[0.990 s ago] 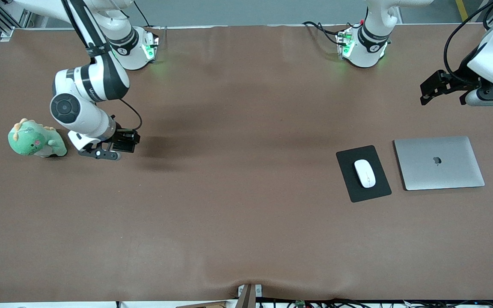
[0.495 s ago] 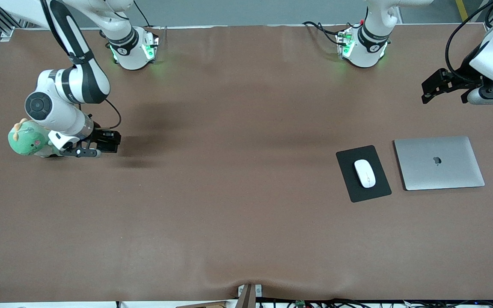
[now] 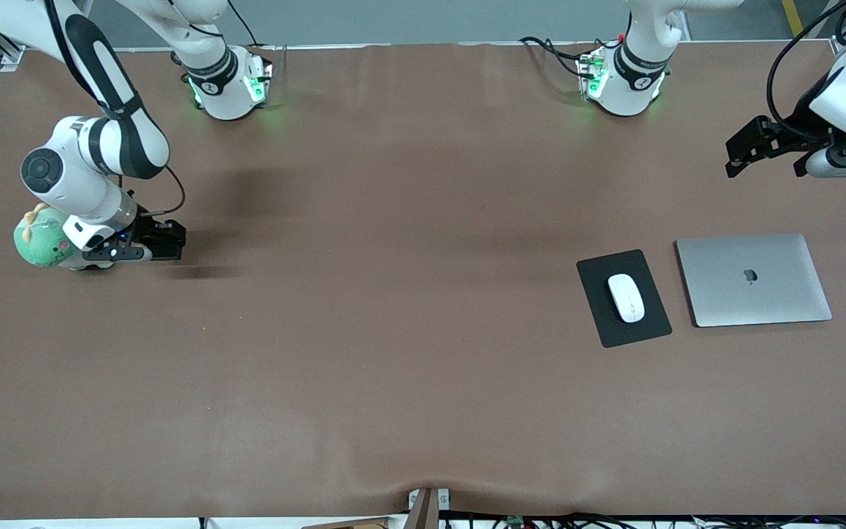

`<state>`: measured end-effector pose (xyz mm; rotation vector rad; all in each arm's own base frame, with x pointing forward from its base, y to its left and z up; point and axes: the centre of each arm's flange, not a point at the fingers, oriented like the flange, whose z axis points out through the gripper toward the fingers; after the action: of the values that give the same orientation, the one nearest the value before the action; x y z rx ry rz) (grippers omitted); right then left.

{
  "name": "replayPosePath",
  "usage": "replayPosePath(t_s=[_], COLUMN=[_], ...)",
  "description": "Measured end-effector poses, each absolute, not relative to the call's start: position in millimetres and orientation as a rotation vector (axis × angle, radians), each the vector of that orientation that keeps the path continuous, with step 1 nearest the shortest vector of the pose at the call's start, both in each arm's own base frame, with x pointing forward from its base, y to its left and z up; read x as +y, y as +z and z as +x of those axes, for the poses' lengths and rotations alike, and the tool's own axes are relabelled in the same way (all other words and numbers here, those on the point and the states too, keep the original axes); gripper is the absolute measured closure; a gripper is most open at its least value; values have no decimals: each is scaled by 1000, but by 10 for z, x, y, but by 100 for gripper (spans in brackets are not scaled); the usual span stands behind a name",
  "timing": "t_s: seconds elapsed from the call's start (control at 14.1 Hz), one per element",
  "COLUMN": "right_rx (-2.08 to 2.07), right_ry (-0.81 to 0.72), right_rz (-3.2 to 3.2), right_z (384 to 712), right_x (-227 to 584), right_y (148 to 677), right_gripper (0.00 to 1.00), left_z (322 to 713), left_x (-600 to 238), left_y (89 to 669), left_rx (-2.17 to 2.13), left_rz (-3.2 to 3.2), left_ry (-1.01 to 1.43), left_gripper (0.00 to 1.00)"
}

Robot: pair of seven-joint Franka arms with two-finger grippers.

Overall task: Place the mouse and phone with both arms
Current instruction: 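Lower the phone beside the plush toy and open the right gripper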

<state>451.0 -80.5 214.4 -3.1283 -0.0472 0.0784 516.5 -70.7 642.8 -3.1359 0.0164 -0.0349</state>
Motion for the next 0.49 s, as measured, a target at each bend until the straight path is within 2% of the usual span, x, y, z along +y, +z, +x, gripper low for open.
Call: replayPosePath(t_s=[0.49], right_rx=[-60], right_ry=[49], right_rz=[-3105], right_z=[4433], right_x=[-1000], right_y=[1665], right_gripper=[19], left_z=[5165], left_x=[-710], left_y=[6412], left_rx=[14], left_rz=[-3135], left_ry=[-28], left_gripper=[0])
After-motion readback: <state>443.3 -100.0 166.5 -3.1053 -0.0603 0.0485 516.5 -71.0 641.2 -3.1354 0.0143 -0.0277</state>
